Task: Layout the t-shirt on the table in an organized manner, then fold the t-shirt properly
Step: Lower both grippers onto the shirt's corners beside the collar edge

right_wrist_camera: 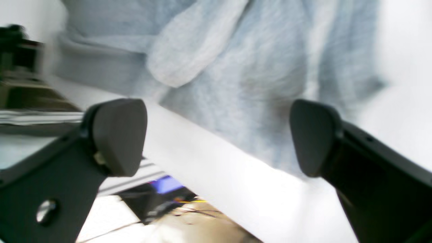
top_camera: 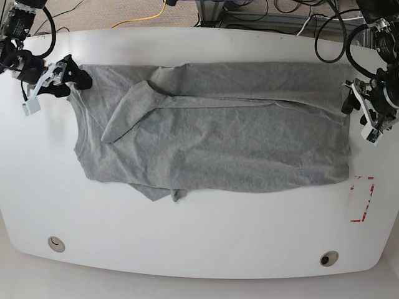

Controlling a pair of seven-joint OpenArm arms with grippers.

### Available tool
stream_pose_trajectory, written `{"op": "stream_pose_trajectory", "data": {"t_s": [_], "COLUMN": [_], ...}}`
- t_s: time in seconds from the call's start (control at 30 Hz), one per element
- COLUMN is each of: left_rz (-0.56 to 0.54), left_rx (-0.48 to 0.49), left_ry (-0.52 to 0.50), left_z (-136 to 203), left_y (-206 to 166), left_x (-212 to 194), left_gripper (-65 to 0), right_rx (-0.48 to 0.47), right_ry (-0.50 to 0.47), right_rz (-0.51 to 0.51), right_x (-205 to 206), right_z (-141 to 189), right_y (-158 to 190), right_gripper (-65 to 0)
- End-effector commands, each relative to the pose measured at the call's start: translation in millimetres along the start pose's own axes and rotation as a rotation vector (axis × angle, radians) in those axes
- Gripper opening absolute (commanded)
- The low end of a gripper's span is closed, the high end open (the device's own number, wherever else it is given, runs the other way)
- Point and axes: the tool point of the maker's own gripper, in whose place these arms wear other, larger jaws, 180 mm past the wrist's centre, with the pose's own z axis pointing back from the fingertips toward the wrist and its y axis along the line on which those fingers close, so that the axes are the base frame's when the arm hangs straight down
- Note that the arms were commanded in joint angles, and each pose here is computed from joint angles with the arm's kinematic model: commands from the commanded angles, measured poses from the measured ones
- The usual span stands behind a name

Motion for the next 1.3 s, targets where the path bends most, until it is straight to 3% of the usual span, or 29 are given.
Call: {"op": "stream_pose_trajectory", "data": {"t_s": [0.0, 0.27, 0.43, 0.83, 1.27], "left_rz": [-0.024, -0.011, -0.007, 0.016, 0.065], "left_rx": [0.009, -0.014, -0.013, 0.027, 0.085], "left_ry": [-0.078, -0.203, -0.276, -0.296, -0.264], "left_z": [7.6, 7.9, 11.1, 19.4, 31.2], "left_y": [-2.9, -14.8, -14.4, -1.0, 15.7], "left_x": [14.8, 28.9, 40.5, 40.3, 17.2], "left_gripper": [-32.5, -32.5, -32.5, -32.5, -32.5], "right_rx": [-0.085, -0.333, -0.418, -0.525, -0.492], "right_ry": [-0.022, 0.058, 0.108, 0.168, 0.173], "right_rz": [0.117, 0.251, 0.296, 0.321, 0.179], "right_x": [24.4, 24.8, 22.5, -1.0, -30.5], "right_z": [16.3, 20.4, 7.3, -26.1, -50.5], "right_y": [-0.6, -17.5, -28.0, -36.2, -60.7], "right_gripper": [0.0, 0.0, 0.0, 0.0, 0.0]}}
